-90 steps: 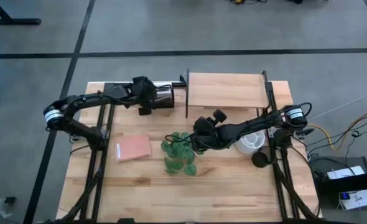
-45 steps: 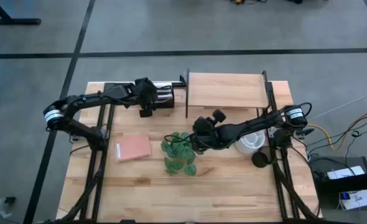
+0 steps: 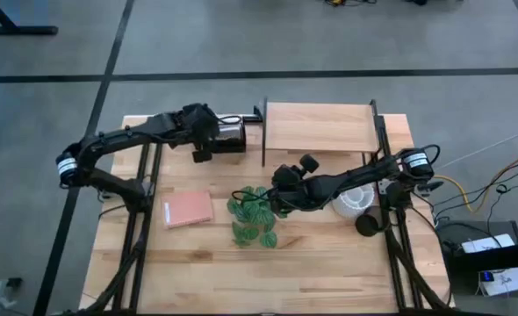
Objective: Stock shelves
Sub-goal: Remove the white notebook from the black mesh bookshelf, then remove the green notebook from the black mesh bookshelf
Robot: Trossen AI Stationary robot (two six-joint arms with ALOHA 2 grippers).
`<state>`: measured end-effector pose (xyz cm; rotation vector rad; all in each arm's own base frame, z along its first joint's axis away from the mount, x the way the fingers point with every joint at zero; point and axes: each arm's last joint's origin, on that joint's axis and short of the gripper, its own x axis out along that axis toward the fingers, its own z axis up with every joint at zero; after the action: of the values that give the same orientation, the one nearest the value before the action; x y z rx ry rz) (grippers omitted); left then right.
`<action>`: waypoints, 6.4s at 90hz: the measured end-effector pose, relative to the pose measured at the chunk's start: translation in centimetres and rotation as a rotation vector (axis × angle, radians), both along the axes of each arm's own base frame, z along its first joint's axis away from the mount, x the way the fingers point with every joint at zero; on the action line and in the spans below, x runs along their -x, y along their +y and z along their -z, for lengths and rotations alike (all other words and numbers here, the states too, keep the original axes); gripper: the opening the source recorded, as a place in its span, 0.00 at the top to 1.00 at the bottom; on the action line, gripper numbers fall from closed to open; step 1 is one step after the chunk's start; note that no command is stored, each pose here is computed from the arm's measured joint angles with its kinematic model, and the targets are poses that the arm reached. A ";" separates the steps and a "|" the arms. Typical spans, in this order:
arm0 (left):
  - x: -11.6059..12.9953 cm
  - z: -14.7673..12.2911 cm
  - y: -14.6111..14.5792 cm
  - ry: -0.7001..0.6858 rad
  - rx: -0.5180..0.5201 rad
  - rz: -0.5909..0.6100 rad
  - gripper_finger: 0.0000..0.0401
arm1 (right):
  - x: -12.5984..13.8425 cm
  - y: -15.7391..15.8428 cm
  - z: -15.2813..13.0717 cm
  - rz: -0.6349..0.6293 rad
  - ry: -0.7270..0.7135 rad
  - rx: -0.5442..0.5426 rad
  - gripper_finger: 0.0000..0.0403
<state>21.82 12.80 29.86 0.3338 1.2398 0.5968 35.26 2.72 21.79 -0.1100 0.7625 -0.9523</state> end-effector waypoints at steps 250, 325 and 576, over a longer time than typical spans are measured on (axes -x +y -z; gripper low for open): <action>6.9 13.3 -21.6 0.129 0.529 0.142 0.98 | -0.6 -0.2 -0.3 -0.012 -0.047 0.001 0.93; 7.1 13.2 -21.5 0.164 0.501 0.181 0.98 | -0.6 -0.1 -0.3 -0.013 -0.048 0.002 0.93; 6.4 12.8 -21.2 -0.010 0.359 0.104 0.75 | -0.8 -0.1 -0.4 -0.018 -0.063 0.003 0.94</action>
<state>15.45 -8.45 17.08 0.0927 1.2840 0.2781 36.03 2.59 22.15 -0.0894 0.7013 -0.9353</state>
